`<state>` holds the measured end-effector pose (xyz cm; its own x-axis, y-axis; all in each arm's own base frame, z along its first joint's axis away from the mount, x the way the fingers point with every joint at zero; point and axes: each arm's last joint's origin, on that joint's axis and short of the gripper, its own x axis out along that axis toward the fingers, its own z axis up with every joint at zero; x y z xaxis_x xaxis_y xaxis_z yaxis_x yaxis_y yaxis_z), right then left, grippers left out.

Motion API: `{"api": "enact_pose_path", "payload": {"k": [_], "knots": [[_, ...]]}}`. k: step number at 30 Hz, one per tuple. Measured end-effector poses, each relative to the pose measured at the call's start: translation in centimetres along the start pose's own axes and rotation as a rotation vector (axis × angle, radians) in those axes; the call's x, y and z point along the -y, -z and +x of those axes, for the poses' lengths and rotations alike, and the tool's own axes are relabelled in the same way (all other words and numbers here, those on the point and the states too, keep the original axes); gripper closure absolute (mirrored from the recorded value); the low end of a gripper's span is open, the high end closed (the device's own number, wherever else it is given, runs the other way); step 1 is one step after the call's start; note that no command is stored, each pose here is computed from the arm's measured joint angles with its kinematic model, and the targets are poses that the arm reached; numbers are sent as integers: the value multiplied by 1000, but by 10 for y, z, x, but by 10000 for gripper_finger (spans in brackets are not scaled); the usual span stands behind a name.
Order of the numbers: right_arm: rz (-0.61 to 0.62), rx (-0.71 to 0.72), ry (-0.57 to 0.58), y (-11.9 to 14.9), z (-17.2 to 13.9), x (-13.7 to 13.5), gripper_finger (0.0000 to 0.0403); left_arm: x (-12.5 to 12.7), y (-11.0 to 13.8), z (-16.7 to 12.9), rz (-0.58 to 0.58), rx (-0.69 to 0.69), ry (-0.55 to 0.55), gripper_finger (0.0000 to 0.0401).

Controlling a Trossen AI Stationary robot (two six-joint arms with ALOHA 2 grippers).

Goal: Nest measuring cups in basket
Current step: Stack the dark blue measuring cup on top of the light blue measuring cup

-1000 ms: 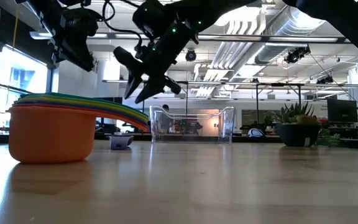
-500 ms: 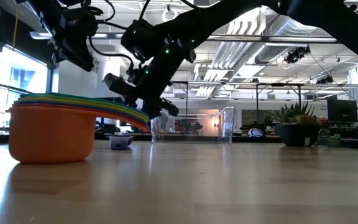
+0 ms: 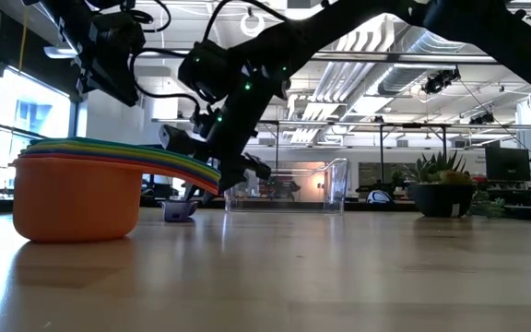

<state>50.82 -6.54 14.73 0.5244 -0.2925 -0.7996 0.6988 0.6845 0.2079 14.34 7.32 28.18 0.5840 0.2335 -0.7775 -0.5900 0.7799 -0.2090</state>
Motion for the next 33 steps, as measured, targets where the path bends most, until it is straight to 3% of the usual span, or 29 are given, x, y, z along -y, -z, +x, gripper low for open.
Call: {"api": "enact_pose_path", "payload": {"k": [13, 16, 22, 33], "knots": [[40, -23, 19, 8, 10, 0, 265, 0, 0, 0, 0, 0, 0, 329], [56, -28, 23, 8, 10, 2, 292, 0, 0, 0, 0, 0, -1, 329], [23, -42, 33, 9, 10, 3, 391, 0, 0, 0, 0, 0, -1, 329], [2, -63, 7, 4, 6, 2, 399, 0, 0, 0, 0, 0, -1, 329]]}}
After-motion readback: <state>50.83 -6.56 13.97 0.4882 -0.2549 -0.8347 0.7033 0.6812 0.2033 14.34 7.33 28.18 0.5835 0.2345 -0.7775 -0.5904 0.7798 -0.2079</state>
